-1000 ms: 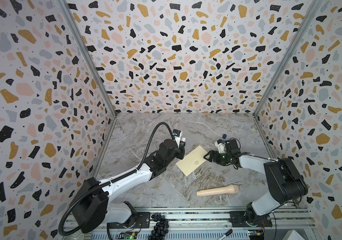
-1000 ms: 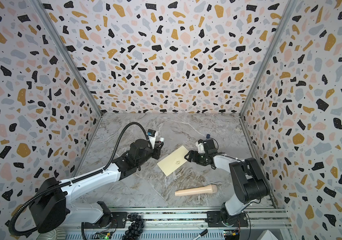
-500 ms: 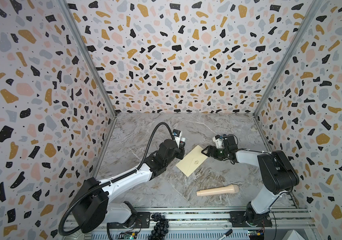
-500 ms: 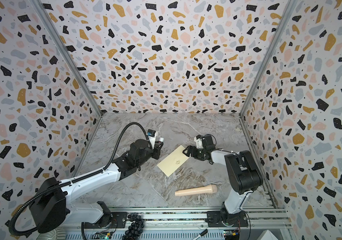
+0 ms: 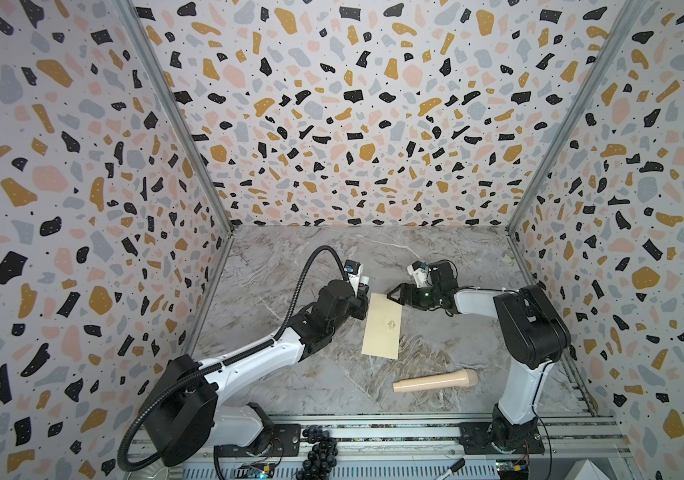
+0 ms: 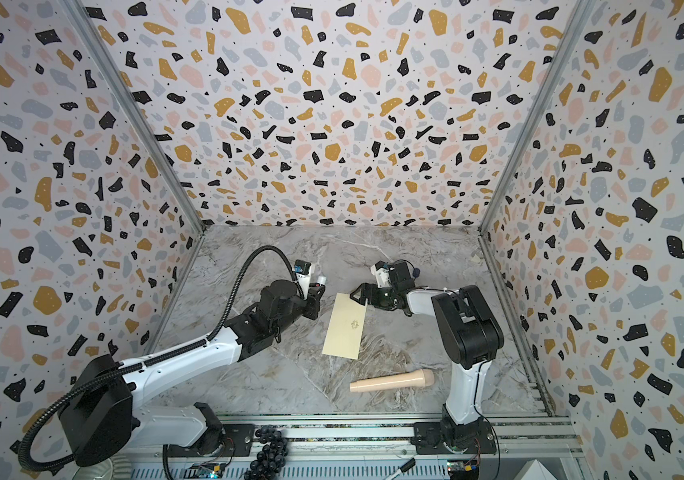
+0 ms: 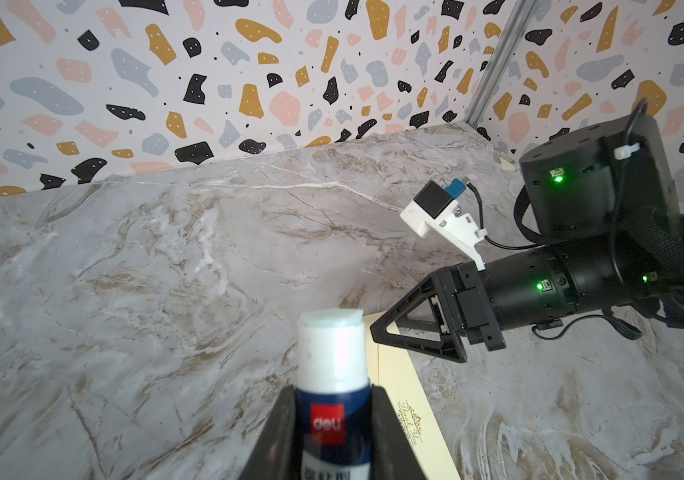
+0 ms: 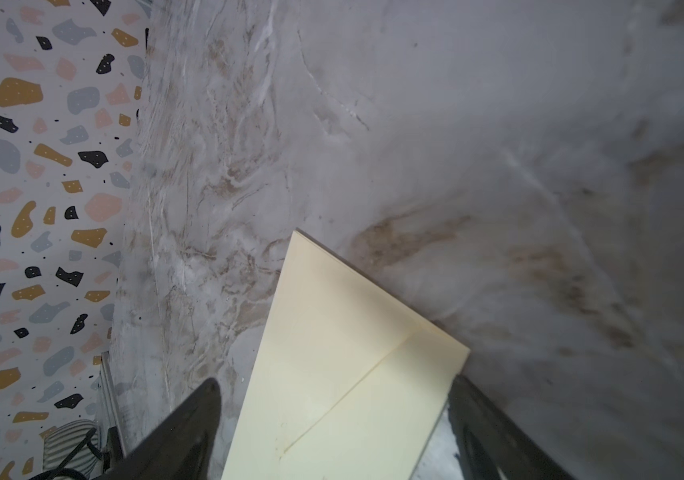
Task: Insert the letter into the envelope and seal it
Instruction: 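Raise the glue stick with the left gripper while the right gripper rises toward it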
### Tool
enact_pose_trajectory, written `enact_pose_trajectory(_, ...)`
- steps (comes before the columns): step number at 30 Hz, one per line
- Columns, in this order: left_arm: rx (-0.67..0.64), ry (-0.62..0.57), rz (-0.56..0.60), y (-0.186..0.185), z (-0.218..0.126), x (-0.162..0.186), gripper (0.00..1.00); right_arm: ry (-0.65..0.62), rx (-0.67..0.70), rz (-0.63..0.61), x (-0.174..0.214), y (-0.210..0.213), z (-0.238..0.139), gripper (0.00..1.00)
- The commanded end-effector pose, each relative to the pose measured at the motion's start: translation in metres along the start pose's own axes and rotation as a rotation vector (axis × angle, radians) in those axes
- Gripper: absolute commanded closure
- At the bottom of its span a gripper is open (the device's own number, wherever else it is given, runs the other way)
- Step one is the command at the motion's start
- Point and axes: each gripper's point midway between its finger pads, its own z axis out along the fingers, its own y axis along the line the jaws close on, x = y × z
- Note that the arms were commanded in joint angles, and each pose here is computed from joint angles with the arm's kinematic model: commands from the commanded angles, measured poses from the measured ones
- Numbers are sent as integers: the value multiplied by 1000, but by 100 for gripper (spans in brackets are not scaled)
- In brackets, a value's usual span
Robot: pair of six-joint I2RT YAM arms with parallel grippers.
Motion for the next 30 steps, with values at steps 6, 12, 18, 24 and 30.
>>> enact_pose_trajectory(6,-17,-55,4,5,-7,-10,100,105,20,60,30,-6,17,14)
enact_pose_trajectory(12,-19,-56,-1,6,-8,-10,100,98,13,50,26,-1,15,14)
enact_pose_trajectory(18,0,-99,-24,2,-12,-23,100,16,-5,-10,1,20,-3,14)
enact_pose_trajectory(24,88,-169,-100,-5,-25,-47,100,-149,-13,-136,-41,56,-51,12)
enact_pose_trajectory(30,264,-314,-169,-18,-54,-90,100,-336,-47,-358,-68,112,-115,10)
